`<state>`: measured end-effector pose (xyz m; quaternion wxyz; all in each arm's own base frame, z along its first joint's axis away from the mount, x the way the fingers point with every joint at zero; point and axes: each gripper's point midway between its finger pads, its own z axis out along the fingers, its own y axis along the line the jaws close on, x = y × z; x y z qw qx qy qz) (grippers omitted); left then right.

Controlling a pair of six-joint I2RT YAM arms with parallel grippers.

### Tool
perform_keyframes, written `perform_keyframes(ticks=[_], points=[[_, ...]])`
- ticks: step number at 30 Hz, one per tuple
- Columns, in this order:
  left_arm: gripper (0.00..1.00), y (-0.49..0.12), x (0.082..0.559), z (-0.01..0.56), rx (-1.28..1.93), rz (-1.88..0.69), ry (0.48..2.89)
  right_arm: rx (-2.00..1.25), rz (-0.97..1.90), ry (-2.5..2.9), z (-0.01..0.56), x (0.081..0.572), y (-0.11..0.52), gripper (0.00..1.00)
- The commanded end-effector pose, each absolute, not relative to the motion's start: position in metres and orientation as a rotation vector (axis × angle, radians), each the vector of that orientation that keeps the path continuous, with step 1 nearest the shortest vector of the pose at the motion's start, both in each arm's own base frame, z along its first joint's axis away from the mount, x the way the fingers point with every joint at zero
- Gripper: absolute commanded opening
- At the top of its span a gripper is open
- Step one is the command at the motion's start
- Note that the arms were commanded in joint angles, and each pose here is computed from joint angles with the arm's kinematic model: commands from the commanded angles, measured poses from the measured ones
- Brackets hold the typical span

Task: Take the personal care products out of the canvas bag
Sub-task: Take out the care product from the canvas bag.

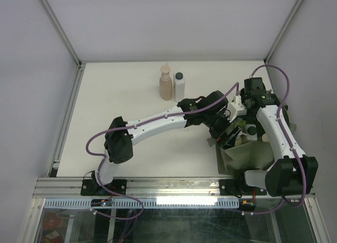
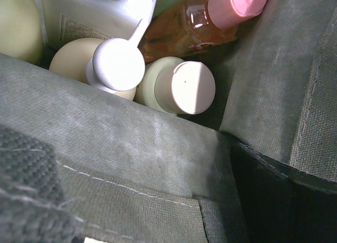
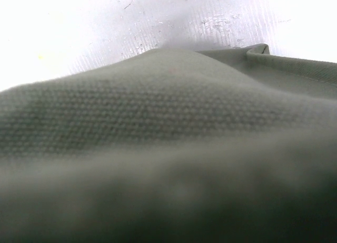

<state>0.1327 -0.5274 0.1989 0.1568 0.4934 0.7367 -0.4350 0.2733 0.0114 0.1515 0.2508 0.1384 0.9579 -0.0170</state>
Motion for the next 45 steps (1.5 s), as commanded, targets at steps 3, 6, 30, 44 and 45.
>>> perform_keyframes(ticks=[3,6,30,44,45], points=[[0.99,-0.518,0.12,0.202,1.46,-1.222,2.096,0.298,-0.056,2.654,0.134,0.273,0.016,0.42],[0.99,-0.517,0.121,0.202,1.457,-1.214,2.094,0.29,-0.071,2.649,0.134,0.275,0.014,0.28],[0.99,-0.496,0.185,0.233,1.059,-0.981,2.128,0.382,0.061,2.41,0.282,0.239,0.018,0.0],[0.99,-0.48,0.207,0.268,0.882,-0.928,2.093,0.377,0.145,2.32,0.343,0.222,0.024,0.0],[0.99,-0.479,0.206,0.268,0.877,-0.929,2.095,0.37,0.146,2.322,0.344,0.221,0.024,0.0]])
